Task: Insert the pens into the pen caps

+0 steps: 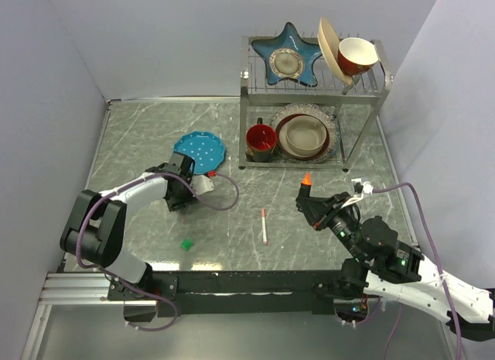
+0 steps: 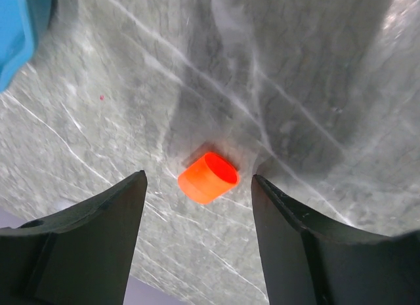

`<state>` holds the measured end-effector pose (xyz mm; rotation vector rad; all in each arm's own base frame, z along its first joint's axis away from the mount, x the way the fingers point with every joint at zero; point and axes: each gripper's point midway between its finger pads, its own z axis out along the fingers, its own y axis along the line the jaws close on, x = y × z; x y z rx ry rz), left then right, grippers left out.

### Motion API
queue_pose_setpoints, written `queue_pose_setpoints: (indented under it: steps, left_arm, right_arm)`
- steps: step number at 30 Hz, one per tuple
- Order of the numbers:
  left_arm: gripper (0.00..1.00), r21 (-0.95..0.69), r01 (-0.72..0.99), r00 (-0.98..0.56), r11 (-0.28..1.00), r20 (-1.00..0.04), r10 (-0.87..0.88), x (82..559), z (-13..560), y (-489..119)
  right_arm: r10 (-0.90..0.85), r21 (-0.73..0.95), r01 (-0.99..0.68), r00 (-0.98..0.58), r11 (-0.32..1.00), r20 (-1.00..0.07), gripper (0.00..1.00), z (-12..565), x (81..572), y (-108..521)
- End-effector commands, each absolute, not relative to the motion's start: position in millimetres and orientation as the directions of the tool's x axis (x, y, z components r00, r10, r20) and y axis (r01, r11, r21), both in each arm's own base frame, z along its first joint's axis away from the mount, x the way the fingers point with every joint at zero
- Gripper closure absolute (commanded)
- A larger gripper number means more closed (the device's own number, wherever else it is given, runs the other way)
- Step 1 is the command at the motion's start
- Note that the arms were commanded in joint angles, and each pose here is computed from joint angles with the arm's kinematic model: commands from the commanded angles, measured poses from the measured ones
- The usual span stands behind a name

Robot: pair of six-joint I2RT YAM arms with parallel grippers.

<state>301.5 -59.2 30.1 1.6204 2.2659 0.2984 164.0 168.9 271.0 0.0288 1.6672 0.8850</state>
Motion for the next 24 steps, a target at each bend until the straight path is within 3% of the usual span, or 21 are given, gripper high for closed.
queue_pose_setpoints:
  steps: [1, 12, 24]
  left_arm:
    - [0.30, 0.368, 0.873, -0.274, 0.320, -0.173, 0.946, 308.8, 41.7, -58.6]
    - [0.32, 0.345, 0.881, -0.284, 0.323, -0.158, 0.946, 321.4, 23.8, -55.1]
    - [0.54, 0.308, 0.838, -0.392, 0.451, -0.236, 0.889, 313.3, 32.8, -62.8]
  right_arm:
    - [0.508, 0.575, -0.435, -0.271, 0.693, -0.818, 1.00, 297.3, 166.5, 164.6]
    - [0.532, 0.595, -0.439, -0.272, 0.673, -0.802, 1.00, 300.9, 163.7, 161.9]
    - [0.529, 0.599, -0.467, -0.287, 0.651, -0.798, 1.00, 304.8, 157.1, 162.4]
